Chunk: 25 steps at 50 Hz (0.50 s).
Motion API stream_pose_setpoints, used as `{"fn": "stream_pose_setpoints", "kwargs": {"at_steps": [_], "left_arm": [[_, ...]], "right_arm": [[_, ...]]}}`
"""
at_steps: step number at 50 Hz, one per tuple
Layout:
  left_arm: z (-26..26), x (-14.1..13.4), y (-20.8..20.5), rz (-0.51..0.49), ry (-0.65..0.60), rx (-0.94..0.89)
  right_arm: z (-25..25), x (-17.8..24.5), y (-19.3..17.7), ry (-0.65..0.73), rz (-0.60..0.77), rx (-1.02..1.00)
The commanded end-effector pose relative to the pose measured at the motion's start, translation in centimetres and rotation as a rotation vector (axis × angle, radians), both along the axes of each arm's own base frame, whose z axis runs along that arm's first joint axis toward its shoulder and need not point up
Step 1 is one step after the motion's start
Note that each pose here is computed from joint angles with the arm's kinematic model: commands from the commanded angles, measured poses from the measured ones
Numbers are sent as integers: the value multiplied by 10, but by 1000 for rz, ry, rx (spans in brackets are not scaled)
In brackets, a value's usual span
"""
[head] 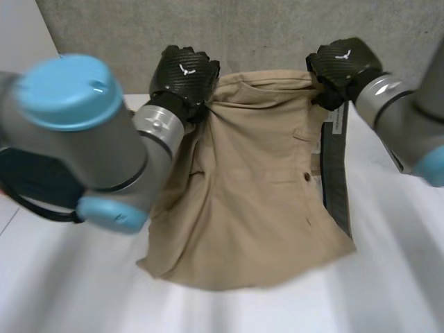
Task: Fold the laundry.
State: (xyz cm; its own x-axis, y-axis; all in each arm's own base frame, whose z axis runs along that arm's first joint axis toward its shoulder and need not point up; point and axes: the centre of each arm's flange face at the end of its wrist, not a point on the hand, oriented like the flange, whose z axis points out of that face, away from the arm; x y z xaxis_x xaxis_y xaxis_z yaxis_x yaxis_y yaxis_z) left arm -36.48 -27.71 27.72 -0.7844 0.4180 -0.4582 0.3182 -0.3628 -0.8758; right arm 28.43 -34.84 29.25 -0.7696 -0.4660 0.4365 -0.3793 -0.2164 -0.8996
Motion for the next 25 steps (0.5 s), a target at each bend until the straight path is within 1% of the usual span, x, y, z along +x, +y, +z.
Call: {"fn": "stream_pose_setpoints", "kwargs": {"at_steps": [1, 4, 7, 10, 13, 14, 16, 17, 20, 21, 24, 25], "left_arm": [[6, -19, -79, 85, 123, -322], [27, -15, -83, 107, 196, -419], [47, -16, -69, 96, 231, -455], [41, -10, -61, 94, 206, -420], [34, -2, -45, 88, 170, -372], [29, 3, -35, 83, 151, -342], [24, 8, -24, 80, 127, -307], [20, 10, -18, 76, 116, -289], [2, 19, 6, 67, 53, -199], [-11, 23, 21, 60, 14, -139], [-25, 28, 44, 53, -36, -50], [-32, 32, 59, 52, -62, 4]], "right_arm": [[-25, 9, -67, -141, -186, -309], [-32, 12, -67, -125, -188, -325], [-35, 11, -58, -83, -173, -272], [-27, 7, -46, -68, -168, -243], [-15, -1, -18, -27, -140, -189], [-15, -3, -13, -15, -128, -173], [-18, -6, -2, 16, -95, -135], [-23, -6, 11, 51, -44, -92], [-31, -8, 28, 102, 28, -26], [-38, -11, 38, 141, 64, 24], [-50, -19, 47, 198, 95, 88], [-59, -24, 53, 241, 123, 130]]}}
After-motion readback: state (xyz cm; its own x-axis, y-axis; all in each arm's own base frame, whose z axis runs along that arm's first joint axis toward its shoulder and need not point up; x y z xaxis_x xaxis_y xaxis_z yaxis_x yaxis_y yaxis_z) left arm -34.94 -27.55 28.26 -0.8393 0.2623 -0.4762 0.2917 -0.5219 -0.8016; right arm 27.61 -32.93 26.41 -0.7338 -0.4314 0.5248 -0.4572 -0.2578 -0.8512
